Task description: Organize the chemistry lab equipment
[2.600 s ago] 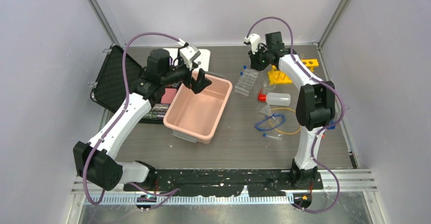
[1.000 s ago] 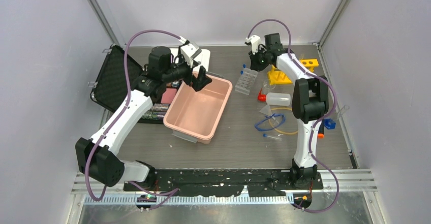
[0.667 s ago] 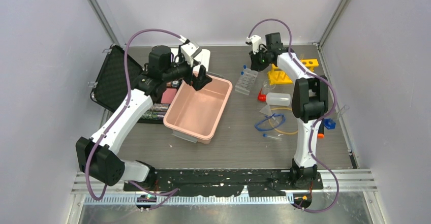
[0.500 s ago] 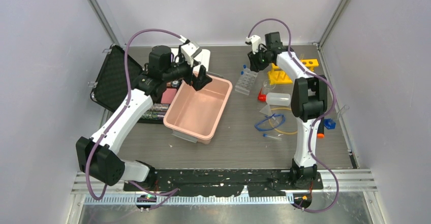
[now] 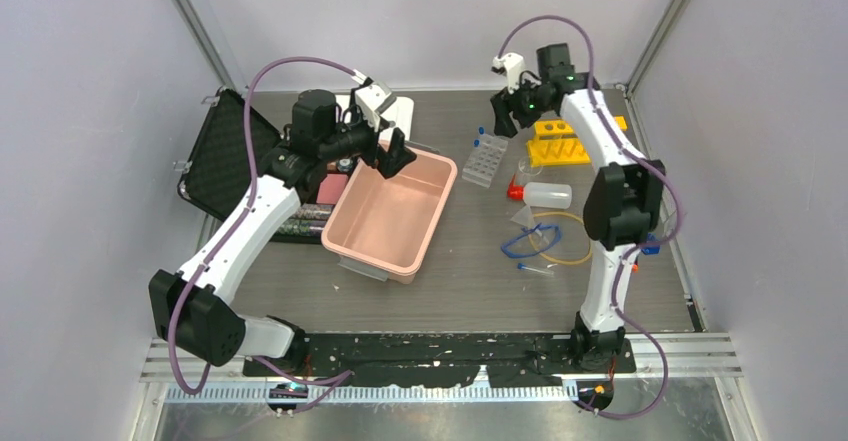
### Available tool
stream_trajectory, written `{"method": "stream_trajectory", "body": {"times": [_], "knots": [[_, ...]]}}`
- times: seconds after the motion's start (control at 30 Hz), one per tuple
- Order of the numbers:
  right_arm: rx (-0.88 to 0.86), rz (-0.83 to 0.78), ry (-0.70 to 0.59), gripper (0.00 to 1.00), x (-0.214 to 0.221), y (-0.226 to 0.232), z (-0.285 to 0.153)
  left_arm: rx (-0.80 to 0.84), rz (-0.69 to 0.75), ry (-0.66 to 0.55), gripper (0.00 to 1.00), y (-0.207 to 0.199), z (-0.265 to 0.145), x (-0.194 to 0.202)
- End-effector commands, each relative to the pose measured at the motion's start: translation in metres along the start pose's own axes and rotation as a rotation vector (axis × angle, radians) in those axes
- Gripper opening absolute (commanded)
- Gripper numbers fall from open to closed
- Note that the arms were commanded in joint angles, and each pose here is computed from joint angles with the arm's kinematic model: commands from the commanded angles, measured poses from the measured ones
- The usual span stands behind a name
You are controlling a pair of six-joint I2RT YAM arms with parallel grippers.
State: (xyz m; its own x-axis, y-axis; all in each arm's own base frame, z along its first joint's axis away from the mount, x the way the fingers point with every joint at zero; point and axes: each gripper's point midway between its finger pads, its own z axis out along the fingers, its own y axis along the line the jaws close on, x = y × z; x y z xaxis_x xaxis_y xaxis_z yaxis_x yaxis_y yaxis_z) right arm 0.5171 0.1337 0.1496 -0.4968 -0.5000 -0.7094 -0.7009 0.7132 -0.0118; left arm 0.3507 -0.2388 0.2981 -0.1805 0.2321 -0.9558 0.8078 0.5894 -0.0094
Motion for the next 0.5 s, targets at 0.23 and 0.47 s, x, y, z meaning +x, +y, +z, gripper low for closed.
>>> {"method": "stream_trajectory", "body": {"times": [0.23, 0.47], "knots": [[-0.257, -0.31, 0.219, 0.7, 0.107, 0.143, -0.174, -0.043, 0.061, -0.062, 1.0, 0.001, -0.021, -0.007], [-0.25, -0.488, 0.405, 0.67, 0.2, 0.192, -0.147, -0.048, 0.065, -0.065, 1.0, -0.003, -0.028, -0.004]]}}
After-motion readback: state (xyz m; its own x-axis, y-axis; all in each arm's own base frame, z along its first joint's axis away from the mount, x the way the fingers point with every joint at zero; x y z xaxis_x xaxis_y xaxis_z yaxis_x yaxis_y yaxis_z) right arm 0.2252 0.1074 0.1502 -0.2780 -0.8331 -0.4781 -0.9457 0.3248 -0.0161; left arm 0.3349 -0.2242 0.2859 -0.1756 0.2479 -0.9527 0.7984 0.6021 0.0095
